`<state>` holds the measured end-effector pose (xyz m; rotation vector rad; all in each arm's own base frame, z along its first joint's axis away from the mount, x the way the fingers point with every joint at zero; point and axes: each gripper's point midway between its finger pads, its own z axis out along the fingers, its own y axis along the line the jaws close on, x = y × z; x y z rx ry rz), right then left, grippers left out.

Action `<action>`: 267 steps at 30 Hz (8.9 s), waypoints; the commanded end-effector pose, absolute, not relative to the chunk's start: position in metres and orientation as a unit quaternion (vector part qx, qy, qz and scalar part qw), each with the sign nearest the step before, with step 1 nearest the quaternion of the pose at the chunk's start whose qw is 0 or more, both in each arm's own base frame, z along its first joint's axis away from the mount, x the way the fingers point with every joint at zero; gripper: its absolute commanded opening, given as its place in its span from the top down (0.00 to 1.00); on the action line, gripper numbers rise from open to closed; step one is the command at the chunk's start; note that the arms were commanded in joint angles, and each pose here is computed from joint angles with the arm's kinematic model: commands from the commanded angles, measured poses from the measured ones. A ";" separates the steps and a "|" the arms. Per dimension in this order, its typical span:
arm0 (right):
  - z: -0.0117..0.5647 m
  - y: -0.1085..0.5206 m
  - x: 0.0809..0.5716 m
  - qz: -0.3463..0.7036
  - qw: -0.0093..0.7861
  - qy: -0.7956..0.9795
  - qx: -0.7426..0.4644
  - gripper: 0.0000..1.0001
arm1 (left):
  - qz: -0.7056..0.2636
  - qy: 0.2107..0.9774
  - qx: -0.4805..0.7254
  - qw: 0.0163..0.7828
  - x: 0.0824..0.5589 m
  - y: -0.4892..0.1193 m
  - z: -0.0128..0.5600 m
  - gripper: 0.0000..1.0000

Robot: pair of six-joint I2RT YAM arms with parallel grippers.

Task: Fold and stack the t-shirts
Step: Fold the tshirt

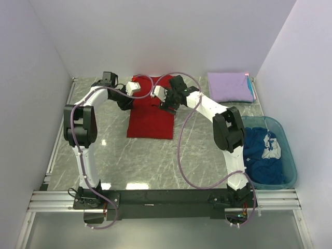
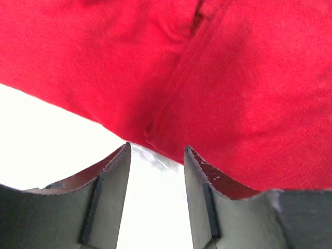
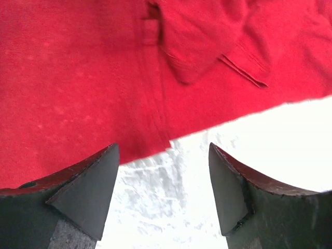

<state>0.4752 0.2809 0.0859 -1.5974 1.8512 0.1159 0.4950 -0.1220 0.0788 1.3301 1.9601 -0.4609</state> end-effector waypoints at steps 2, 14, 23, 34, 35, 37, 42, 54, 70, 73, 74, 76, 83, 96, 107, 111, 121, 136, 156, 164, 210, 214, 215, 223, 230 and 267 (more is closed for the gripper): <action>0.161 0.271 0.486 0.032 0.409 0.717 -0.564 0.24 | -0.173 0.766 0.493 0.374 0.470 -0.112 0.114 0.50; 0.134 0.271 0.376 0.261 0.211 0.866 -0.370 0.39 | -0.294 0.871 0.298 0.256 0.382 -0.122 0.092 0.51; 0.088 0.269 0.335 0.338 0.109 0.900 -0.254 0.38 | -0.331 0.909 0.162 0.196 0.343 -0.114 0.065 0.47; 0.056 0.271 0.326 0.355 0.073 0.908 -0.210 0.42 | -0.352 0.904 0.132 0.205 0.337 -0.118 0.058 0.51; 0.053 0.271 0.327 0.355 0.074 0.908 -0.208 0.43 | -0.354 0.903 0.126 0.209 0.339 -0.119 0.059 0.52; 0.050 0.272 0.328 0.356 0.070 0.909 -0.206 0.45 | -0.360 0.901 0.119 0.210 0.342 -0.121 0.058 0.52; 0.044 0.274 0.326 0.363 0.056 0.909 -0.197 0.50 | -0.376 0.896 0.112 0.209 0.345 -0.126 0.063 0.65; 0.031 0.264 0.323 0.340 0.048 0.923 -0.176 1.00 | -0.350 0.917 0.122 0.150 0.308 -0.115 0.047 0.99; 0.081 0.243 0.311 0.329 0.066 0.908 -0.253 0.46 | -0.350 0.897 0.215 0.164 0.292 -0.102 0.078 0.54; 0.115 0.249 0.334 0.349 0.128 0.888 -0.270 0.45 | -0.361 0.869 0.230 0.247 0.320 -0.112 0.113 0.51; 0.122 0.254 0.341 0.356 0.144 0.883 -0.269 0.45 | -0.360 0.852 0.238 0.298 0.343 -0.116 0.125 0.52; 0.134 0.266 0.355 0.380 0.171 0.869 -0.267 0.48 | -0.394 0.844 0.193 0.309 0.361 -0.131 0.137 0.55; 0.120 0.311 0.412 0.452 0.176 0.850 -0.206 0.85 | -0.446 0.832 0.094 0.317 0.442 -0.178 0.131 0.67; 0.044 0.297 0.449 0.426 0.145 0.884 -0.127 0.64 | -0.411 0.884 -0.024 0.221 0.470 -0.144 0.027 0.66; 0.130 0.265 0.358 0.354 0.210 0.856 -0.314 0.39 | -0.335 0.821 0.320 0.333 0.348 -0.103 0.120 0.38; 0.120 0.261 0.320 0.252 0.265 0.824 -0.433 0.41 | -0.260 0.757 0.480 0.359 0.297 -0.092 0.102 0.37; 0.088 0.288 0.291 0.144 0.380 0.655 -0.637 0.43 | -0.193 0.623 0.630 0.421 0.284 -0.104 0.083 0.41; 0.049 0.293 0.308 0.084 0.318 0.636 -0.698 0.51 | -0.186 0.587 0.693 0.375 0.297 -0.117 0.058 0.45; 0.019 0.283 0.314 0.050 0.255 0.634 -0.728 0.97 | -0.179 0.593 0.725 0.301 0.309 -0.125 0.032 0.80; 0.083 0.286 0.333 0.098 0.304 0.689 -0.651 1.00 | -0.201 0.612 0.685 0.340 0.314 -0.123 0.080 0.99; 0.083 0.259 0.414 0.251 0.167 0.788 -0.537 1.00 | -0.297 0.824 0.419 0.239 0.444 -0.146 0.076 0.98; 0.059 0.258 0.396 0.268 0.118 0.817 -0.498 1.00 | -0.299 0.844 0.405 0.185 0.413 -0.142 0.044 0.98; 0.057 0.258 0.388 0.273 0.105 0.819 -0.494 1.00 | -0.301 0.845 0.403 0.181 0.406 -0.142 0.043 0.98; 0.062 0.252 0.292 0.316 0.054 0.823 -0.469 1.00 | -0.355 0.823 0.418 0.148 0.298 -0.143 0.057 0.99; 0.118 0.255 0.257 0.378 0.058 0.809 -0.446 0.44 | -0.380 0.782 0.452 0.199 0.270 -0.150 0.097 0.64; 0.099 0.331 0.358 0.530 0.056 0.815 -0.228 0.79 | -0.345 0.701 0.595 0.186 0.248 -0.266 0.051 0.71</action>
